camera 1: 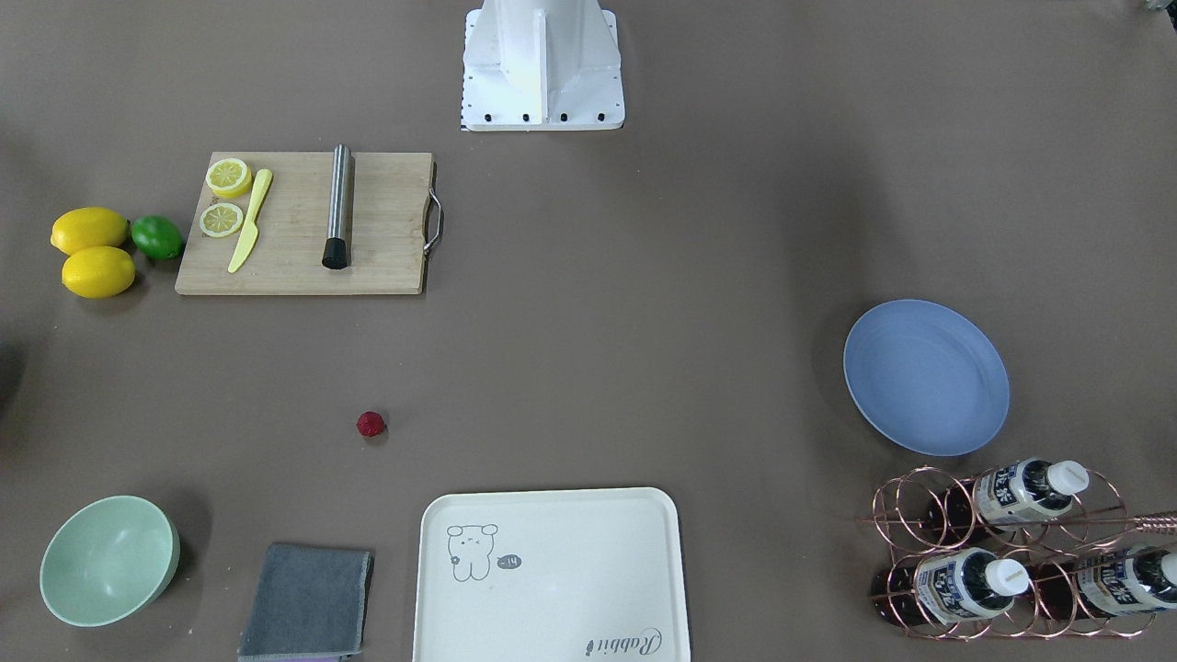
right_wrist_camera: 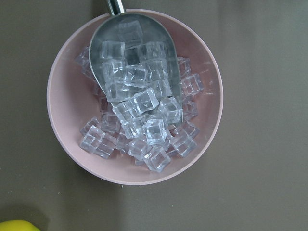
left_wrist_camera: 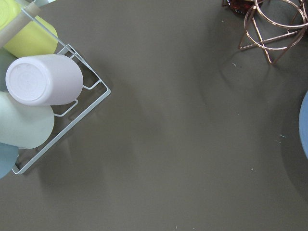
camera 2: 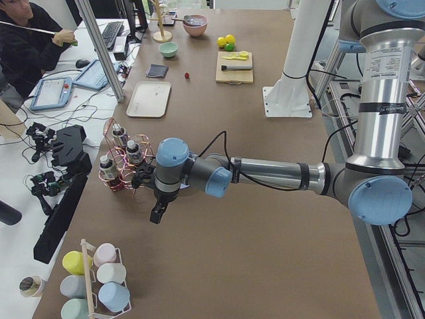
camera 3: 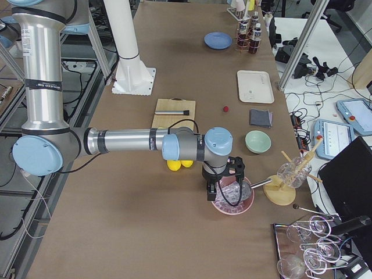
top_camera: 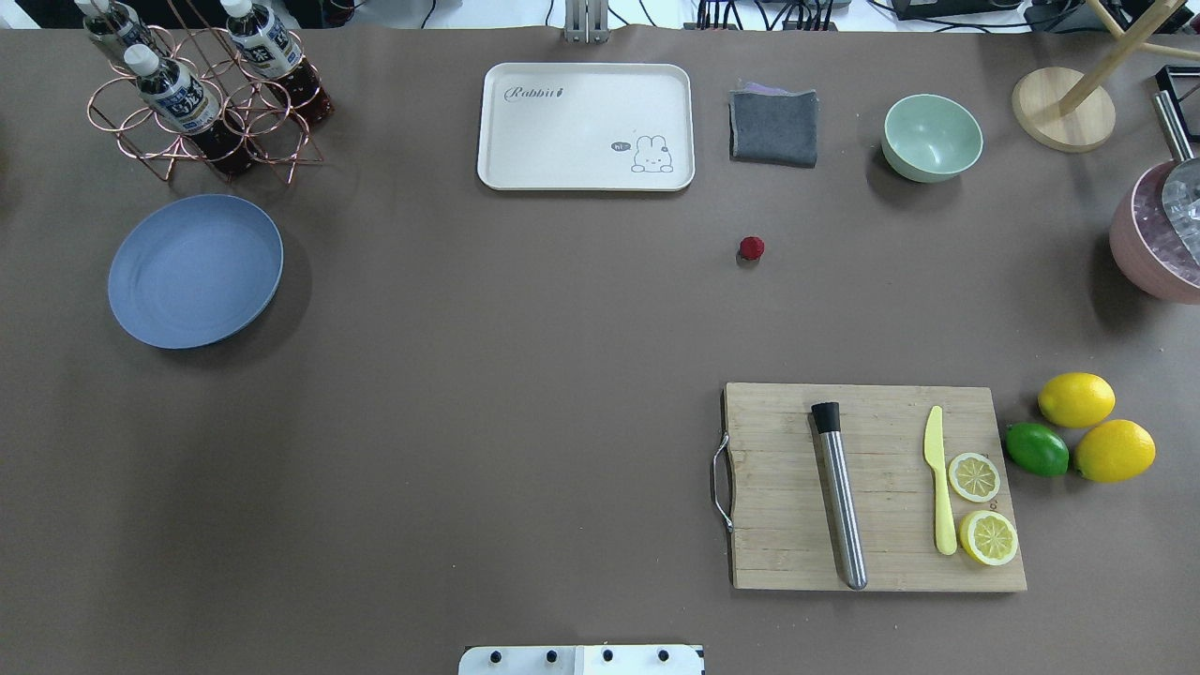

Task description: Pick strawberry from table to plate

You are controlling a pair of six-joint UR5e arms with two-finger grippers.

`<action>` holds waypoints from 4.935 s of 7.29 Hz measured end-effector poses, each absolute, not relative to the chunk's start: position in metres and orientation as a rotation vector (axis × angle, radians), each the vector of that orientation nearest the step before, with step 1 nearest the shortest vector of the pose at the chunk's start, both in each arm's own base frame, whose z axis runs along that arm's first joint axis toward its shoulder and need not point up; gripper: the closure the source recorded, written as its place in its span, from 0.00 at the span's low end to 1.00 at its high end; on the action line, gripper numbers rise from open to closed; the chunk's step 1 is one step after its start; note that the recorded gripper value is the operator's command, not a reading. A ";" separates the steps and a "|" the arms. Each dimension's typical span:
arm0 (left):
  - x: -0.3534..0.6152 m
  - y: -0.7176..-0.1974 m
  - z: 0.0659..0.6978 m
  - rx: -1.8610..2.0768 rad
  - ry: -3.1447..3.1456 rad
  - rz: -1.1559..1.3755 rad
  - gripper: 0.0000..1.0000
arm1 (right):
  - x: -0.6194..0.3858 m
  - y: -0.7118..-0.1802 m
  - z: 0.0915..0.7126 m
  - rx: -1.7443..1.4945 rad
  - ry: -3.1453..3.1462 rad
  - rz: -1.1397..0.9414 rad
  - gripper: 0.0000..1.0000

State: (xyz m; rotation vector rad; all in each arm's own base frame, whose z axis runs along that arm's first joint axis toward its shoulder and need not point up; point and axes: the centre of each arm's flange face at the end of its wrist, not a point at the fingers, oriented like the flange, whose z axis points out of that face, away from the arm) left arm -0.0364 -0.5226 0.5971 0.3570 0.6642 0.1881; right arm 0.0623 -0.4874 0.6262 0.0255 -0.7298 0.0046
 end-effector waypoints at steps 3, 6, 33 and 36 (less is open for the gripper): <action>-0.032 -0.525 0.587 0.412 0.676 0.183 0.02 | 0.062 -0.490 0.621 0.035 -0.734 0.001 0.00; 0.034 -0.527 0.564 0.417 0.806 0.112 0.02 | 0.058 -0.492 0.603 0.062 -0.753 -0.011 0.00; 0.431 -0.455 0.300 0.118 1.216 -0.229 1.00 | -0.212 -0.591 0.372 0.052 -0.818 0.069 0.00; 0.502 -0.394 0.253 0.119 1.209 -0.266 1.00 | -0.292 -0.601 0.367 0.107 -0.894 0.112 0.00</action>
